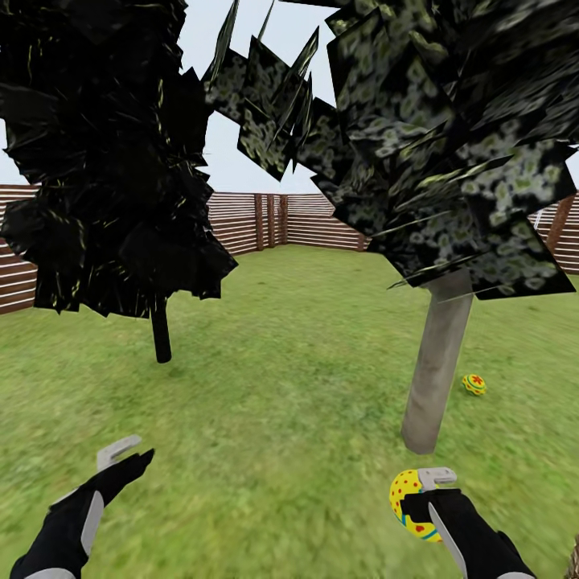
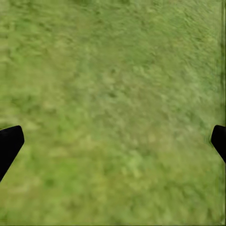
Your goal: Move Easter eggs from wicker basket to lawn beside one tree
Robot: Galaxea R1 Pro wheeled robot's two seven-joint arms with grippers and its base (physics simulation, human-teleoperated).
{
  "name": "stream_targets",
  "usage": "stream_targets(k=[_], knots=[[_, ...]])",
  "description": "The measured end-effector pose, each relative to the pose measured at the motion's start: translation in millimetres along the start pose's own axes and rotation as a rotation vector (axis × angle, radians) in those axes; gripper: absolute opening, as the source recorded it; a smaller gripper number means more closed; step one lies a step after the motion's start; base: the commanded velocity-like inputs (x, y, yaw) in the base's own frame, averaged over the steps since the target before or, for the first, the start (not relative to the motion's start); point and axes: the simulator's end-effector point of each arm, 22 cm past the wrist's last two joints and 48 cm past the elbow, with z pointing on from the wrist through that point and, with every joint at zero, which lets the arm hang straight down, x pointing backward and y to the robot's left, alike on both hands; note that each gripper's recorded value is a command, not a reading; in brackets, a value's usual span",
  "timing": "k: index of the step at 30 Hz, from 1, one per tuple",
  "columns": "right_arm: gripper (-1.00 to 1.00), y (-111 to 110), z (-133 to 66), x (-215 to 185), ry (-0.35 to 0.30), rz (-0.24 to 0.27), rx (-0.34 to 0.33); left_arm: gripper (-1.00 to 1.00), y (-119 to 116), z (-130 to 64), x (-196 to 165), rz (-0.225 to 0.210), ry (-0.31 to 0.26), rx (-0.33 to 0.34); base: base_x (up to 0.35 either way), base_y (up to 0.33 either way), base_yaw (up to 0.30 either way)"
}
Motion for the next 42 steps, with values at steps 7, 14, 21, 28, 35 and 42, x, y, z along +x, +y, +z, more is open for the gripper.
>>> stream_targets(k=[7,14,21,28,35,42], knots=[[-1.00,6.3,9.5,6.7,-0.006,-0.011,-0.005,1.00,-0.1,6.8,16.4,-0.020,0.006,0.014,0.000,0.000,0.000],[-1.00,12.6,19.5,15.8,-0.008,-0.033,-0.008,1.00,1.7,18.2,47.2,-0.011,-0.013,0.016,0.110,0.086,0.000],[-1.00,14.0,30.3,25.5,-0.007,-0.031,-0.007,1.00,5.3,24.8,63.1,-0.011,-0.008,0.021,-0.010,0.315,0.000],[-1.00,14.0,37.4,32.1,-0.008,-0.023,-0.009,1.00,6.4,30.3,87.0,-0.015,0.024,0.030,0.000,0.342,-0.161],[-1.00,11.3,48.0,45.7,0.008,-0.017,-0.006,1.00,11.6,36.1,101.7,-0.015,0.029,0.031,0.030,0.341,-0.298],[-1.00,11.2,57.3,54.3,0.004,-0.015,-0.003,1.00,16.0,42.1,128.8,-0.017,0.058,0.028,0.259,0.186,-0.290]])
